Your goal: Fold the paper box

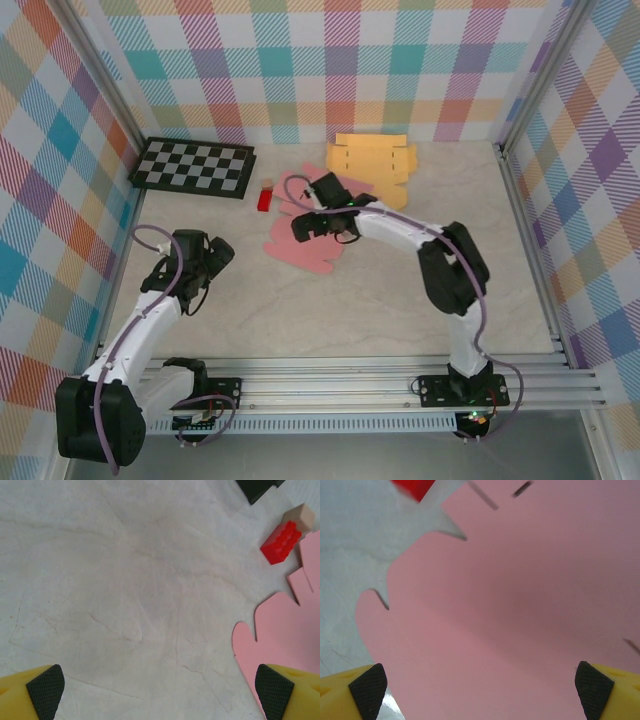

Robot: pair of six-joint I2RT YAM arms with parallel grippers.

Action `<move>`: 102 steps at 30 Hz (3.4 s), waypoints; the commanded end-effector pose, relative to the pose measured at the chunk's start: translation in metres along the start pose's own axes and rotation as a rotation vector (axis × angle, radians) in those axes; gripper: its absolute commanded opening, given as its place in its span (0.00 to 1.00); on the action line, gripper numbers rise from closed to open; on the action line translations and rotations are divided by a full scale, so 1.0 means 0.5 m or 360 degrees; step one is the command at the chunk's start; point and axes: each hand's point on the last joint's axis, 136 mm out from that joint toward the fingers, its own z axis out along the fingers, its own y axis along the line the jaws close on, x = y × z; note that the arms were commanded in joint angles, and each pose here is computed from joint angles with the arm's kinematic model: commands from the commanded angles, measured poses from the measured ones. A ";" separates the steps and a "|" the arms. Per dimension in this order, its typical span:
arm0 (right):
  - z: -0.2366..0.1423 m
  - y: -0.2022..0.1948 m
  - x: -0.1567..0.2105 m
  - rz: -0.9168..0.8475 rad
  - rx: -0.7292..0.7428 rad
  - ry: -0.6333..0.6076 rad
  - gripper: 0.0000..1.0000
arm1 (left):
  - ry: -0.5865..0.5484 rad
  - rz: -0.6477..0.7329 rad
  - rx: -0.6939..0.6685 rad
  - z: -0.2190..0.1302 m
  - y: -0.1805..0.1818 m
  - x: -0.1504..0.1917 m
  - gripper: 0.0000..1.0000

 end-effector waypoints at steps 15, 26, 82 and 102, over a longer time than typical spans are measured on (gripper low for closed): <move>0.041 0.069 0.261 -0.0235 -0.0120 0.0500 1.00 | 0.0033 0.0060 0.0051 -0.024 0.002 0.018 1.00; -0.160 0.080 0.465 -0.0276 -0.0419 0.0573 1.00 | 0.0272 0.0127 0.0577 0.013 -0.127 0.087 1.00; -0.443 -0.102 0.083 -0.1207 -0.0874 -0.0258 0.52 | -0.0699 0.1704 0.1337 -0.189 -0.430 0.202 0.00; -0.454 -0.118 0.097 -0.1150 -0.0778 -0.0076 0.33 | -0.0871 0.1660 0.1178 -0.201 -0.419 0.153 0.00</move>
